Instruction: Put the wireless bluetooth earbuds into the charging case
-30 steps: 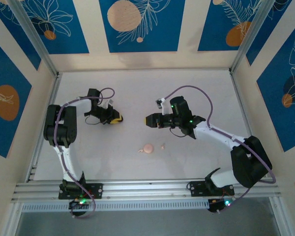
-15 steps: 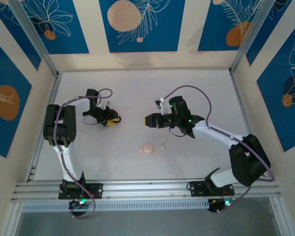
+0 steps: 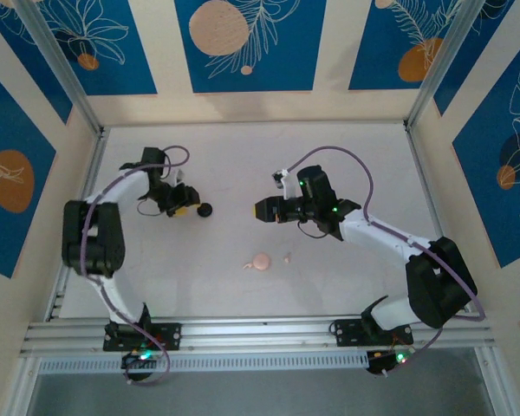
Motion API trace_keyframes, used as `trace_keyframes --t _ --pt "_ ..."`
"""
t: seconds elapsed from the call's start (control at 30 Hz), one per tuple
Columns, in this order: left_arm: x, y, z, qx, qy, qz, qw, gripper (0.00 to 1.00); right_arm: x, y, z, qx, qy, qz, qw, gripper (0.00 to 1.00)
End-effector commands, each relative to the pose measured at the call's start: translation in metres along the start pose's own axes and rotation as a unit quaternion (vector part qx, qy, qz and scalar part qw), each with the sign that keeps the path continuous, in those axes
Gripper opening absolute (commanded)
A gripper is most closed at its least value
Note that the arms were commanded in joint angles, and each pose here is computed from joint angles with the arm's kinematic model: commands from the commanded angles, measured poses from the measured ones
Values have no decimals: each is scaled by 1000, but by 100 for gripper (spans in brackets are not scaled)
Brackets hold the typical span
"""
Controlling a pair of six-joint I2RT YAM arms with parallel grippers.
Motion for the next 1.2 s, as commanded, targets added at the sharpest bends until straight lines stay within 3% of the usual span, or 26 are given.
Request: trace_keyframes --t 0.0,0.13,0.3,0.57,0.83,1.17 --pt "-11 42 -15 -40 -41 50 997 50 5 9 5 6 12 -10 1000 51" --pt "-28 60 -44 -67 -93 79 990 50 -6 21 -1 27 -1 -44 999 51" --pt "-34 56 -95 -76 -116 106 985 50 -22 37 -24 106 -49 -117 986 52" --pt "-23 27 -154 -66 -131 158 976 49 -30 44 -72 237 -155 -243 928 57" --pt "-12 -12 -173 -69 -118 152 979 50 -37 19 -97 282 -209 -319 881 60" --pt "-2 -33 -181 -51 -120 146 981 53 -41 -21 -127 331 -219 -379 836 63"
Point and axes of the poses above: each hand's point on the last joint's axis, 136 mm out from that joint toward the fingers, its own y axis back along the fingers, its own x axis along the line the jaws close on, z = x × y, the point moved 2 cm from there along y, back along the fingers, and after that the axes turned 2 degrees about -y, right-handed, at the moved point
